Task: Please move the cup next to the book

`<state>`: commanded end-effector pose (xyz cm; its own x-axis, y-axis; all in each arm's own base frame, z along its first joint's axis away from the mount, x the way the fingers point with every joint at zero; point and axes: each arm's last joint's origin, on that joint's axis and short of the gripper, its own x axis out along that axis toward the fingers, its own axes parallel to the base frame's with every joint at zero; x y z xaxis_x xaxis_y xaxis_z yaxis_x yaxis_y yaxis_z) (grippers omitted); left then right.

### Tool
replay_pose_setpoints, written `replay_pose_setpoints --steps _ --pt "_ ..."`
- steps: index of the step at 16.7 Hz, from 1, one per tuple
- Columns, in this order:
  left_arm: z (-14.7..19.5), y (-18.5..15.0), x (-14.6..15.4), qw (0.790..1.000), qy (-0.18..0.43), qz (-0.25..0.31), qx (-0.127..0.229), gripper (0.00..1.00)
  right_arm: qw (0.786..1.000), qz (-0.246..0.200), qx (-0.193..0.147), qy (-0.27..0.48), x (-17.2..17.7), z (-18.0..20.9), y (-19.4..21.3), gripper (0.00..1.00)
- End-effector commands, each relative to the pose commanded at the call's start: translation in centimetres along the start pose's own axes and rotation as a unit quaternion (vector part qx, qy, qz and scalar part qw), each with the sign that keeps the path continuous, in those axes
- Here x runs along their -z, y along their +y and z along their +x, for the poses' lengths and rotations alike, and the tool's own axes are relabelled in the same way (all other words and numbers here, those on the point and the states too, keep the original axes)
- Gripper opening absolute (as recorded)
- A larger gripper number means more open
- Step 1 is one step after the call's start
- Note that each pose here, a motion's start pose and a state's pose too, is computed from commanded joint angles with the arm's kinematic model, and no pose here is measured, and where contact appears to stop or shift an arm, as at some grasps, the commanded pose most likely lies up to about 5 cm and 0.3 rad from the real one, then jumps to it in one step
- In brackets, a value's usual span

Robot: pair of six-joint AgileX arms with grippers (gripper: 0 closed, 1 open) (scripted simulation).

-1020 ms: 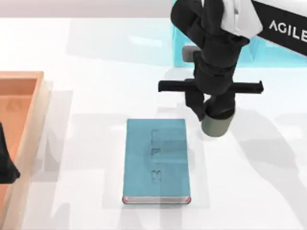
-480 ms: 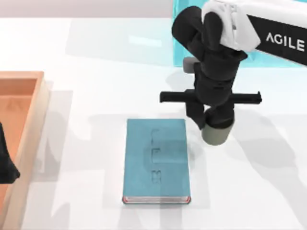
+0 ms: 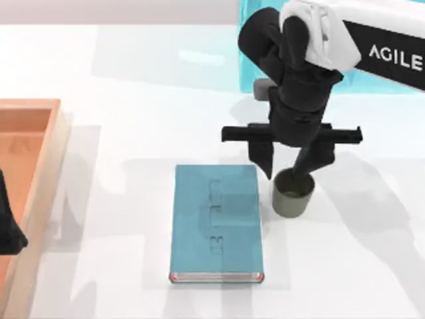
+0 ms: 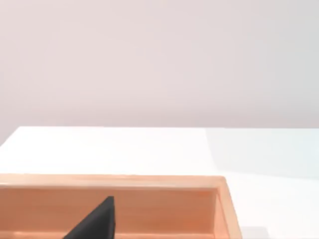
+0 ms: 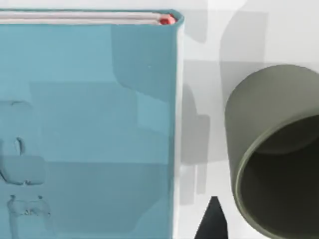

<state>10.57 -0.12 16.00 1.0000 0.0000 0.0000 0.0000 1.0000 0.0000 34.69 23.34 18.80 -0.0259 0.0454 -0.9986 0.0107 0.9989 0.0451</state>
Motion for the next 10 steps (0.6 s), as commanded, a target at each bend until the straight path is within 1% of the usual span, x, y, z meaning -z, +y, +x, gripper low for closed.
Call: replay_pose_setpoints --steps 4,5,10 --pt "0.0 0.0 0.0 1.0 0.0 0.0 0.0 1.0 1.0 0.0 0.0 0.0 0.0 0.0 0.0 0.98" --pt "0.0 0.0 0.0 1.0 0.0 0.0 0.0 1.0 1.0 0.0 0.0 0.0 0.0 0.0 0.0 1.0" --pt "0.0 0.0 0.0 1.0 0.0 0.0 0.0 1.0 1.0 0.0 0.0 0.0 0.0 0.0 0.0 1.0"
